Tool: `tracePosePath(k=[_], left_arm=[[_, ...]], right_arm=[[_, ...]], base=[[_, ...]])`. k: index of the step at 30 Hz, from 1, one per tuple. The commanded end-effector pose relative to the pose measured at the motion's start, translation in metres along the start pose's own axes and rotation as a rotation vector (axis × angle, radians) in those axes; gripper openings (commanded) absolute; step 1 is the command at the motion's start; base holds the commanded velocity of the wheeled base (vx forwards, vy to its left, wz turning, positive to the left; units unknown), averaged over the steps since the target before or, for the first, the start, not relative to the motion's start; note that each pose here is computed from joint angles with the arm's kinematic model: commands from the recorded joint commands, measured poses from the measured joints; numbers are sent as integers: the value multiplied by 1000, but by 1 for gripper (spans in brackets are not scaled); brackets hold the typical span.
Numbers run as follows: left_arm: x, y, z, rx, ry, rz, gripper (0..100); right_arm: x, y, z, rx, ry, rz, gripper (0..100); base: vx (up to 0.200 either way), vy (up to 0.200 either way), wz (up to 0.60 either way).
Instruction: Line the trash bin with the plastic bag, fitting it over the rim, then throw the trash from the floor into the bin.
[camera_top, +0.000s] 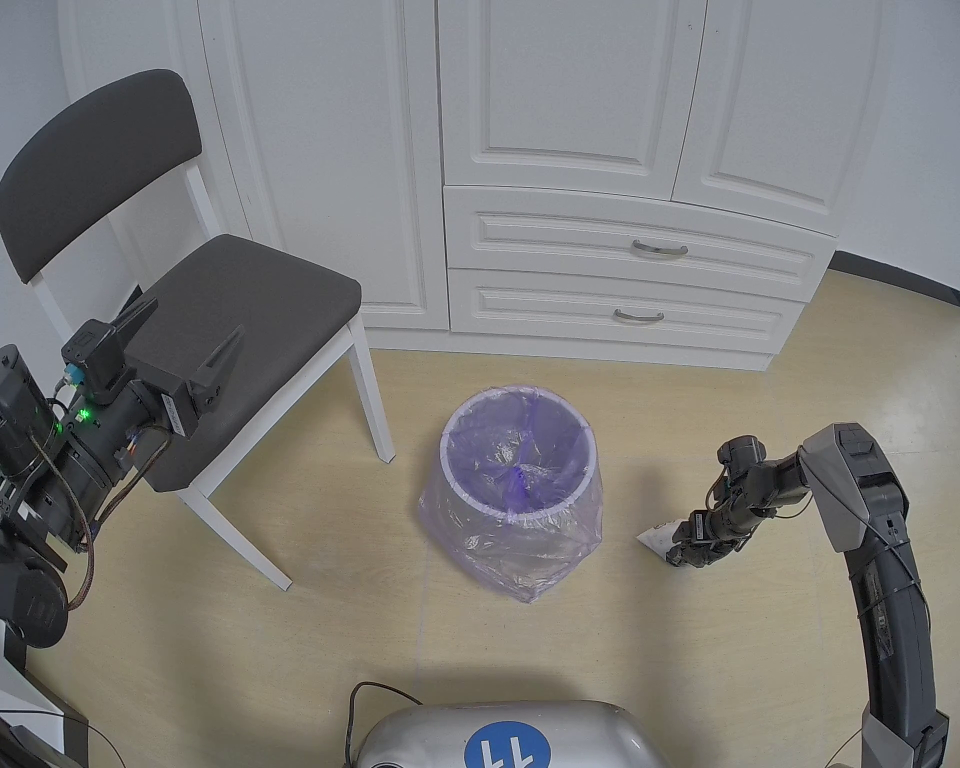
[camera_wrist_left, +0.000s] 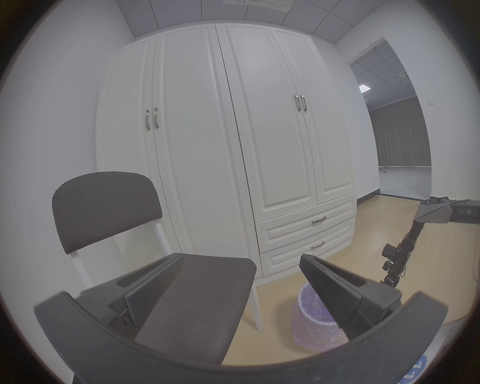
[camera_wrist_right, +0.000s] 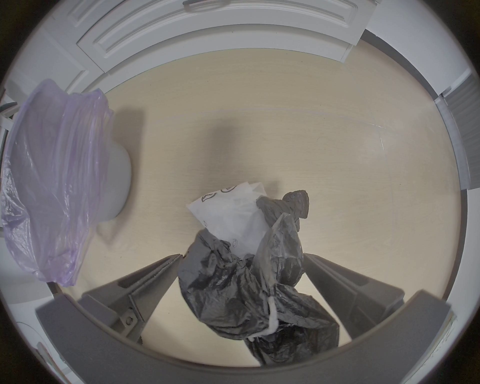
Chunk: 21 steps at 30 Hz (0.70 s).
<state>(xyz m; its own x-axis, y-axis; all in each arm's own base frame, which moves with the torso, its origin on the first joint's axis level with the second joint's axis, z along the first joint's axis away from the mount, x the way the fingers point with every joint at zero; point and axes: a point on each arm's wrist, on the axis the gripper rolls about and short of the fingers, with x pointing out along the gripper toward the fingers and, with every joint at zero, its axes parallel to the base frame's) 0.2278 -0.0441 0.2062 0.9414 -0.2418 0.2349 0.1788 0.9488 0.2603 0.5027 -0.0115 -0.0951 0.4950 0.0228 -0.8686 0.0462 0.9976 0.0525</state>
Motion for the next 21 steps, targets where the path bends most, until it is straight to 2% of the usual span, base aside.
tracePosePath(k=[1, 7, 13, 14, 21], left_arm=[[1, -1, -2, 0, 7, -2, 100], [0, -1, -4, 0, 15, -4, 100], [1, -2, -6, -1, 22, -8, 100], [1, -2, -6, 1, 22, -8, 100], [-1, -2, -3, 0, 12, -8, 100]], right_arm=[[4, 0, -2, 0, 8, 0, 100], [7, -1, -10, 6, 137, -9, 100], [7, -1, -12, 6, 148, -29, 100], [7, -1, -12, 8, 148, -30, 0], [8, 0, -13, 20, 151, -31, 0]], base=[[0, 0, 0], [0, 0, 0], [0, 0, 0], [0, 0, 0], [0, 0, 0]])
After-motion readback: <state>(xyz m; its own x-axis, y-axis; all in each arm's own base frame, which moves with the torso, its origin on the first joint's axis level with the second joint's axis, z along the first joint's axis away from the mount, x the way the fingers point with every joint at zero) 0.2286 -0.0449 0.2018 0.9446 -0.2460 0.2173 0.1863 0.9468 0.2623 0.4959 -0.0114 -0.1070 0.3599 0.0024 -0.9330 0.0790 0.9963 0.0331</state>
